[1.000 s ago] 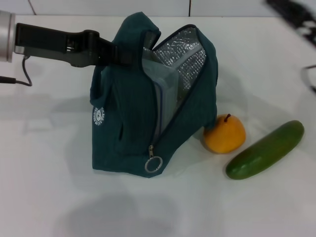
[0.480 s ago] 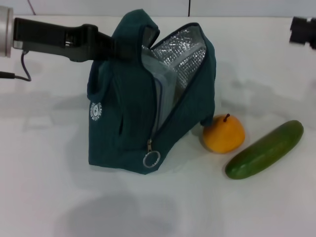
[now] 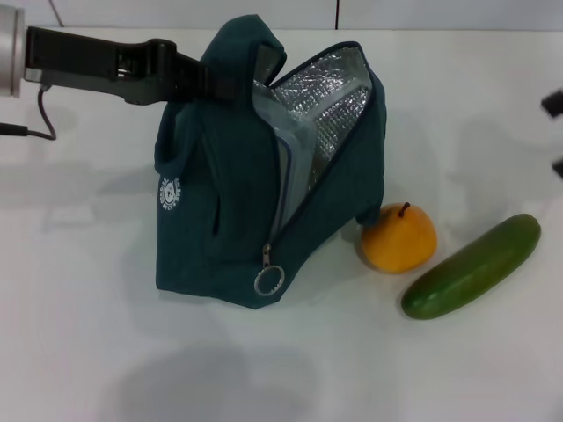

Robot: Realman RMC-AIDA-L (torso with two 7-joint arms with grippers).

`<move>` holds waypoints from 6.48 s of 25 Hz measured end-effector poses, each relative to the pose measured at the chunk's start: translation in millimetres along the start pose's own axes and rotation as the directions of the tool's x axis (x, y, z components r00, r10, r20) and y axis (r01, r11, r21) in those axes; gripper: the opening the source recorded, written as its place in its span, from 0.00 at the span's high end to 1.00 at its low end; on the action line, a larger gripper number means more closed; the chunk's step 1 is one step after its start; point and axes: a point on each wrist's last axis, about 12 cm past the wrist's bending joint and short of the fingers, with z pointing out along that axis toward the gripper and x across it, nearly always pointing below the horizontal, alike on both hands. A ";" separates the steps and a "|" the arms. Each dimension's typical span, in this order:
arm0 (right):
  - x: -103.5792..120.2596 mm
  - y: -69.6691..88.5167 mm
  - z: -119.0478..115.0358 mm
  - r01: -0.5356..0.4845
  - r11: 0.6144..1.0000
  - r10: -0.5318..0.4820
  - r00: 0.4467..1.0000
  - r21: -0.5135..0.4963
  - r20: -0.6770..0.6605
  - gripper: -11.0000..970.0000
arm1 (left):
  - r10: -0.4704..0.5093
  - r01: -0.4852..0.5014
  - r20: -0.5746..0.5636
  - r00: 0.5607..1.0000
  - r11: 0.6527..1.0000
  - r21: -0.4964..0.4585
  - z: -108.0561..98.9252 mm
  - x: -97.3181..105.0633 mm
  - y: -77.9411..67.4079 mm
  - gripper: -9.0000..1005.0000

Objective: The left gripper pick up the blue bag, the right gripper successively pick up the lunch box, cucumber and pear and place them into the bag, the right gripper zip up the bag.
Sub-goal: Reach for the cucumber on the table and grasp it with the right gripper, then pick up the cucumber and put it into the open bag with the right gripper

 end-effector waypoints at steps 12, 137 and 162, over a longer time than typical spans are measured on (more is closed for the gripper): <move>-45.0 9.2 67.0 0.270 0.954 -0.298 0.877 -0.128 -0.377 0.13 | 0.016 -0.016 0.030 0.999 1.000 0.004 13.2 -6.3 -3.4 0.95; 10.8 4.7 130.1 -0.279 0.949 0.240 0.348 -0.144 0.906 0.30 | 0.006 -0.005 0.049 0.999 1.000 -0.022 14.7 -6.8 -1.3 0.95; 5.3 22.9 198.5 -0.317 0.937 0.278 0.424 -0.147 0.862 0.28 | 0.010 -0.010 0.025 1.000 1.000 -0.005 17.5 -1.3 -1.8 0.95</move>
